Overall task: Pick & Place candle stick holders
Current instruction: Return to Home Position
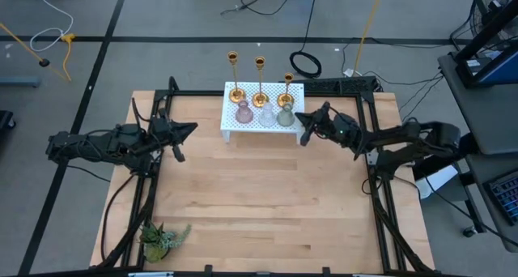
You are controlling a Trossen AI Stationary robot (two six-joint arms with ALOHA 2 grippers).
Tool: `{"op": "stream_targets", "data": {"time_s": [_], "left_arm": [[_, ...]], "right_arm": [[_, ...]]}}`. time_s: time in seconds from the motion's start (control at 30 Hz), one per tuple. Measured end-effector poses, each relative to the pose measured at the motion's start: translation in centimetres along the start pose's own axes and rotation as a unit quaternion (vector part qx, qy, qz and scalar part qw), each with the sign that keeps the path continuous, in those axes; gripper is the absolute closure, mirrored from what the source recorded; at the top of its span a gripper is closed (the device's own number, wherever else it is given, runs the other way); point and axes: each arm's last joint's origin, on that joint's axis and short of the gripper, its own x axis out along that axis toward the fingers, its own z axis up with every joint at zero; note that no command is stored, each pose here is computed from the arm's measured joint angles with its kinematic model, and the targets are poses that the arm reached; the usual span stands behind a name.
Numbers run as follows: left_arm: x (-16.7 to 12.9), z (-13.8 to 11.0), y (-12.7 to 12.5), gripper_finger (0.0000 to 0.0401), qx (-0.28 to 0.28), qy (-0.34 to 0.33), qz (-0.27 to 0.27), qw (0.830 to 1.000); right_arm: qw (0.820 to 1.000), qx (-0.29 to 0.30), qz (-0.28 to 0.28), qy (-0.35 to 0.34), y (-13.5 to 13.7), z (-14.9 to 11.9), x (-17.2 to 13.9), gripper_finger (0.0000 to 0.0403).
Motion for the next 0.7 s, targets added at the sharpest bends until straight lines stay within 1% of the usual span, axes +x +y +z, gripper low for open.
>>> {"op": "stream_targets", "data": {"time_s": [0.17,0.27,0.33,0.47,0.53,0.7], "left_arm": [[0.0,0.0,0.0,0.038,-0.001,0.0,0.0,1.0],[0.0,0.0,0.0,0.038,0.015,0.001,0.0,1.0],[-0.1,0.0,0.0,0.038,0.023,-0.001,-0.006,1.0],[-0.8,-0.1,0.2,0.038,0.027,0.004,-0.036,0.999],[-1.1,-0.3,0.4,0.038,0.029,0.012,-0.04,0.999],[-2.0,-1.0,0.8,0.038,0.032,0.037,-0.048,0.998]], "right_arm": [[1.0,-0.005,0.0,-0.024,-0.1,1.3,-0.7,0.0403],[0.999,-0.004,0.003,-0.032,-0.2,2.3,-1.6,0.0403],[0.999,-0.013,0.029,-0.024,-0.2,2.9,-2.4,0.0403],[0.993,-0.041,0.115,0.006,-0.1,3.6,-4.4,0.0403],[0.99,-0.046,0.133,0.017,-0.2,4.0,-5.6,0.0403],[0.989,-0.053,0.135,0.039,-0.7,4.5,-8.5,0.0403]]}}
